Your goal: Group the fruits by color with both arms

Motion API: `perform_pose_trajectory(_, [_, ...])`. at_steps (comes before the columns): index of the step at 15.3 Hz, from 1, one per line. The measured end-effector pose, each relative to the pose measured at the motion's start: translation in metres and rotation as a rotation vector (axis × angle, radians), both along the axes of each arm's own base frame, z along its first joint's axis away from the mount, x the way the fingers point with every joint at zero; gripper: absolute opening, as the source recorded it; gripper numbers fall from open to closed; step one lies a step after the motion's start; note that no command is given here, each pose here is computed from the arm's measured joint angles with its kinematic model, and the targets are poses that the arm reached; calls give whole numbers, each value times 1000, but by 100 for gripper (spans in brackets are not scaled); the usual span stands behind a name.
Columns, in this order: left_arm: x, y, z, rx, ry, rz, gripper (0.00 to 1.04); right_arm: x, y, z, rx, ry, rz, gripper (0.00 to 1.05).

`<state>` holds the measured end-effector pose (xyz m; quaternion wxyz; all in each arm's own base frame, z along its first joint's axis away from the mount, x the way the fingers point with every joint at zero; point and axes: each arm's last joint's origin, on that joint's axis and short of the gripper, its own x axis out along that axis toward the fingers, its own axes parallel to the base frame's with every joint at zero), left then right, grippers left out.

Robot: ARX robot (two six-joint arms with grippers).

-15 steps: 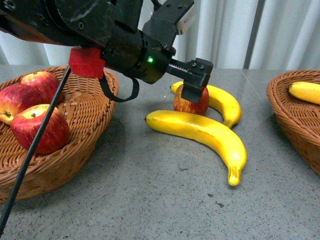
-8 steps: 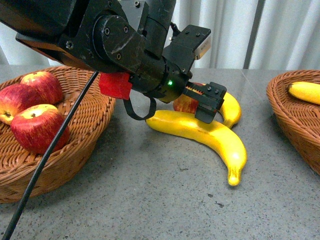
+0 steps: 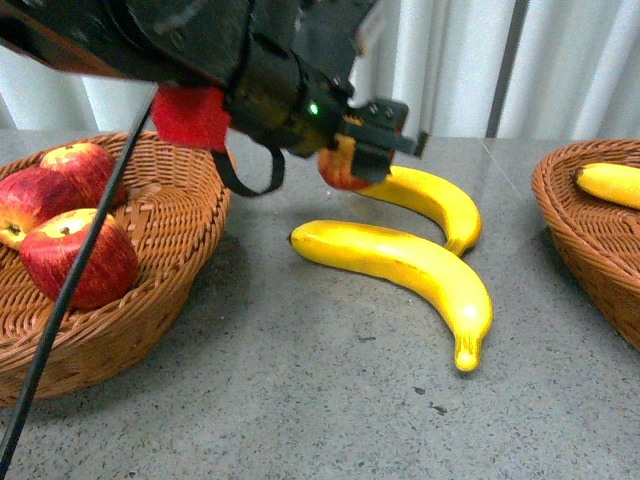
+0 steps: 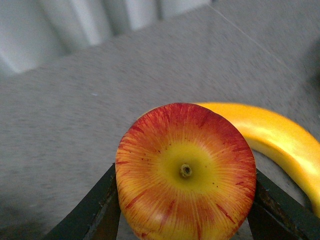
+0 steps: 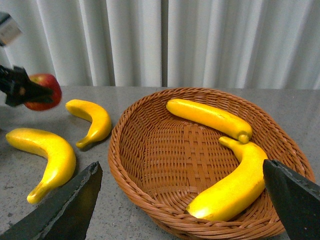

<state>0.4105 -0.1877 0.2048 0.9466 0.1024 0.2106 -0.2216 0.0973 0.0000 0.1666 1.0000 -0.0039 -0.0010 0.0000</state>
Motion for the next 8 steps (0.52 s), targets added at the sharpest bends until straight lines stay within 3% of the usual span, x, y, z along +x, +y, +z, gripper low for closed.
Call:
perform_pose_trajectory(1, [-3,19,19,-25,-30,101,61,0,0,0,0,0,0,98])
perform_pose_trajectory(3, [-9,48,32,-54,-34,243,61,0,0,0,0,0,0,98])
perform_pose_trajectory(6, [-16,90,22,-56,16,421,60,0,0,0,0,0,0,98])
perform_pose_trajectory(8, [-21,99,9,-54,55,447,60,0,0,0,0,0,0,98])
